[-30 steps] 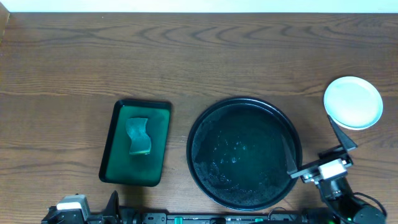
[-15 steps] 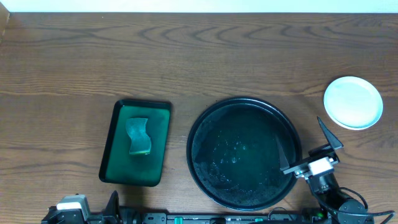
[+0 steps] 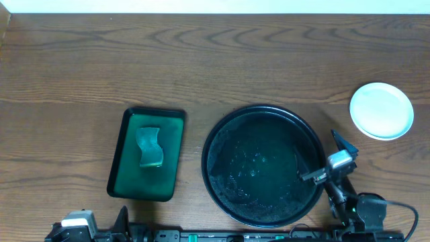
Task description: Clean dirty plates on tray and stack at the side
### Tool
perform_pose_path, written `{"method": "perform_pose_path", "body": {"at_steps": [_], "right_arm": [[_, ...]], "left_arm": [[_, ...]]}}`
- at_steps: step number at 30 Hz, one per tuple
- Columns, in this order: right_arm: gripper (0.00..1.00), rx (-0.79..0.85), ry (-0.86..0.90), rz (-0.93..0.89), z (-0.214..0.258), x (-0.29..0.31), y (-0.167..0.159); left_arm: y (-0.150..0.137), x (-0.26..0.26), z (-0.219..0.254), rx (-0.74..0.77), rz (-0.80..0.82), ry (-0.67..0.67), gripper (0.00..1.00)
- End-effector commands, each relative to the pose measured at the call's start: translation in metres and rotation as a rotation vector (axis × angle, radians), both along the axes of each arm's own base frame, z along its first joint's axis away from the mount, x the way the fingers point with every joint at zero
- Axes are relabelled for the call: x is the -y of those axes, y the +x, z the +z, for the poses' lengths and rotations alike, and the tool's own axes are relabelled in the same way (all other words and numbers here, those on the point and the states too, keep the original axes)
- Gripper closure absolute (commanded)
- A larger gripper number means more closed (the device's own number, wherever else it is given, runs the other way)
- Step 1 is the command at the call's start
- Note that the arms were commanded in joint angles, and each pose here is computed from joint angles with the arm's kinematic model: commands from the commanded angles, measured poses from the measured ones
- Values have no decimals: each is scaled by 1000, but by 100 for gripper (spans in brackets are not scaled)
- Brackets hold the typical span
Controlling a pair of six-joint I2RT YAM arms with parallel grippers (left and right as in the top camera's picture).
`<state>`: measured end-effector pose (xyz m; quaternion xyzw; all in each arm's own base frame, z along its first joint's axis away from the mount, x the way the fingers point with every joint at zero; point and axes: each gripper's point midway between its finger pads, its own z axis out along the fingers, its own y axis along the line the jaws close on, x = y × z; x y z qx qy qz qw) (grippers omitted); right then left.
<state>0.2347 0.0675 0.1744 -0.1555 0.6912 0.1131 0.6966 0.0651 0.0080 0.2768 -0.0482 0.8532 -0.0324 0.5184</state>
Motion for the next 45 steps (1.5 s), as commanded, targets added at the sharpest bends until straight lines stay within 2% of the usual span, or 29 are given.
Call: {"method": "perform_pose_path", "body": {"at_steps": [1, 10, 45], "right_arm": [[1, -120, 198, -180, -15, 28, 8], [1, -85, 65, -246, -17, 40, 10], [1, -83, 65, -252, -16, 41, 10]], "left_arm": [[1, -1, 0, -5, -1, 16, 17], [1, -1, 0, -5, -1, 16, 17], [1, -1, 0, -5, -1, 16, 17]]}}
